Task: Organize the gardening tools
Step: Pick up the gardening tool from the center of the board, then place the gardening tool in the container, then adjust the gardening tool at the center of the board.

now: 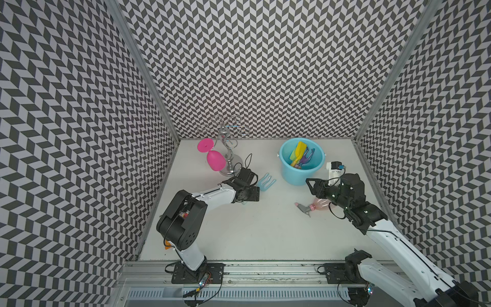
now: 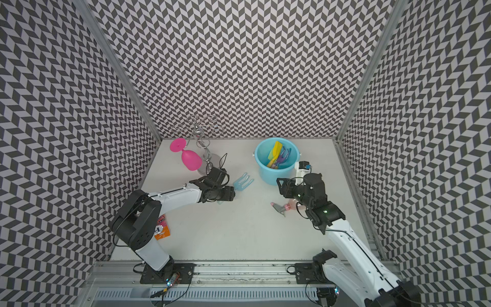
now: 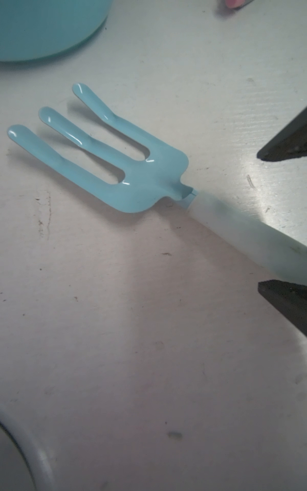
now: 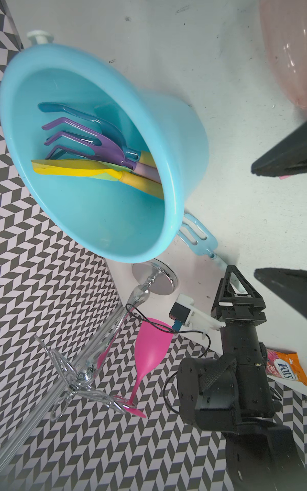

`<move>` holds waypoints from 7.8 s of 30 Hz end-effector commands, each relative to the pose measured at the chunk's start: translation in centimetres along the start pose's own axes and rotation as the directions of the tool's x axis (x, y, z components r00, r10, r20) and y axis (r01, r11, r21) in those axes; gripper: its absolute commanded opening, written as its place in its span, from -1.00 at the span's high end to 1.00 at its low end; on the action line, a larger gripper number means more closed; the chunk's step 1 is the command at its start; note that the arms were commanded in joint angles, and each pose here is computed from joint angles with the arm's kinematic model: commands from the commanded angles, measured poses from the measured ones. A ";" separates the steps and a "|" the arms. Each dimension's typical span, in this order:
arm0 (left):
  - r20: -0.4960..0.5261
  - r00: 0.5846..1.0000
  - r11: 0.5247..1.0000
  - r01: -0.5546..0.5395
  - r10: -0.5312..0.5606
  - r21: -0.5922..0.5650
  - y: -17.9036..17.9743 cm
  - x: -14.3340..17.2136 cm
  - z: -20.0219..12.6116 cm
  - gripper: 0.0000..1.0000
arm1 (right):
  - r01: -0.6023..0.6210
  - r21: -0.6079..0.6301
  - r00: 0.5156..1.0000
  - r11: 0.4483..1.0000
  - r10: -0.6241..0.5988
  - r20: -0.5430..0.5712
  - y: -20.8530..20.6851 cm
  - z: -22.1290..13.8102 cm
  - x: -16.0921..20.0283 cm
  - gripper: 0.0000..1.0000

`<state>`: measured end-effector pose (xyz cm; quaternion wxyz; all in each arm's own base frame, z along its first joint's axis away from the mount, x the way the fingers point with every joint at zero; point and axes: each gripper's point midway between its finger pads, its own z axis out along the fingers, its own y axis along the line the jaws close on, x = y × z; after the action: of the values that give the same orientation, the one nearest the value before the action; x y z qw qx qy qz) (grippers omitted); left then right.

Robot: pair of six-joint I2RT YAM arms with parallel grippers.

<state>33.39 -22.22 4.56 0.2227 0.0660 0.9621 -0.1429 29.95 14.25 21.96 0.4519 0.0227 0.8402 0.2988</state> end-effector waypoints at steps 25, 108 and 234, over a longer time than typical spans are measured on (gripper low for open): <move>-0.067 0.985 0.983 -0.167 0.162 -0.074 -3.6 4.5 2.2 0.21 | -0.006 -0.034 1.000 0.999 0.007 0.014 0.8 0.5 -0.7 -0.13; 0.684 0.716 0.932 -0.329 0.143 0.149 -12.4 -3.8 -23.3 -0.54 | 0.100 -0.431 0.981 0.897 -0.016 0.193 14.5 3.9 -12.6 1.00; 0.316 0.635 0.538 -0.769 0.705 0.344 -31.4 4.8 7.0 -0.02 | -0.125 0.309 0.947 0.943 0.021 0.319 -5.7 -9.6 -6.1 -0.49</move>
<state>26.34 -52.66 3.90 0.3029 0.4969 0.7729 -0.2528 27.58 3.16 26.67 0.5452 0.1779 0.8031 0.1620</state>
